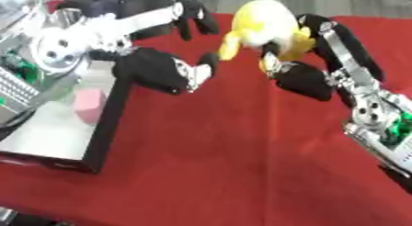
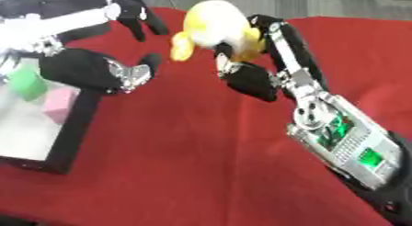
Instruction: Pick up the objects with one hand, pass them to the other hand, and then place them into the box on the other side of the table.
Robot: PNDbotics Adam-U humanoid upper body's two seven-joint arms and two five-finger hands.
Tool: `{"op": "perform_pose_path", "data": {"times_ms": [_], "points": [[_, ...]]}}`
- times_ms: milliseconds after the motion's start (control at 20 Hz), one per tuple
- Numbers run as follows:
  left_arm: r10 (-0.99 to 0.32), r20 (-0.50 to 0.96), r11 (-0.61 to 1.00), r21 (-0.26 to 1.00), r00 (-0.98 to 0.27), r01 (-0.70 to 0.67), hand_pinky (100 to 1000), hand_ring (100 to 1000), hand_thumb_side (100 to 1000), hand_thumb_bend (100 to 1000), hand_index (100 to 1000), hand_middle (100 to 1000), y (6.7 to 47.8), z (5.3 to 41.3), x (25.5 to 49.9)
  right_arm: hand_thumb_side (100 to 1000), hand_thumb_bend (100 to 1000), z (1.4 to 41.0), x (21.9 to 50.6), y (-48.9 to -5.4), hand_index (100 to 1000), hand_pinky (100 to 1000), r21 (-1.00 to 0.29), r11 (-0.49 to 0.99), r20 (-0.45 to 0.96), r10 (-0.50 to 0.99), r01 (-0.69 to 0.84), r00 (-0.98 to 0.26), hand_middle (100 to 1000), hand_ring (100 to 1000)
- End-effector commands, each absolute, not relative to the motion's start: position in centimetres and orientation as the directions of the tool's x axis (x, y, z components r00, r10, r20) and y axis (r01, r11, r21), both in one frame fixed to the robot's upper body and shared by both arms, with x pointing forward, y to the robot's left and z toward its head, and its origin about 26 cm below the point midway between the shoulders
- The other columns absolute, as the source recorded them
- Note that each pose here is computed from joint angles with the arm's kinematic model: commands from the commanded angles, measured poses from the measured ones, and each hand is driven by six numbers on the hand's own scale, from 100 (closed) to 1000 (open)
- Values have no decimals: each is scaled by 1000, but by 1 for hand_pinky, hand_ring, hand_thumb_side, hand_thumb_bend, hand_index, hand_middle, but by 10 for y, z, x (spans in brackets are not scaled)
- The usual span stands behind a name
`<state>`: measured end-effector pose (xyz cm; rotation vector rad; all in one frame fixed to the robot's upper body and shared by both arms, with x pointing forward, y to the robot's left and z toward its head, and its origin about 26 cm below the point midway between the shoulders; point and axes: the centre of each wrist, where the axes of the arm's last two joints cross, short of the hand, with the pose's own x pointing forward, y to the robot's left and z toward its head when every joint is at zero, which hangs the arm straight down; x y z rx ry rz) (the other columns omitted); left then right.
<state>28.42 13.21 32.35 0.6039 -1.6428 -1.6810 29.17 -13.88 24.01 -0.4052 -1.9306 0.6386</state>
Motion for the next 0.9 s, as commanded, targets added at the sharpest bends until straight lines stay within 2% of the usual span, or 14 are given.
{"op": "perform_pose_path", "data": {"times_ms": [50,900], "points": [[-761,129,58,990,-636,131,890,751,551,100,857,771,128,331,280,240,100,248,288,-136,535,735,-593,796,717,590,120,-371,571,657],[-827,86,86,996,-556,26,891,795,489,100,918,822,111,325,276,220,100,238,287,-137,533,740,-617,784,687,578,68,-440,570,658]]}}
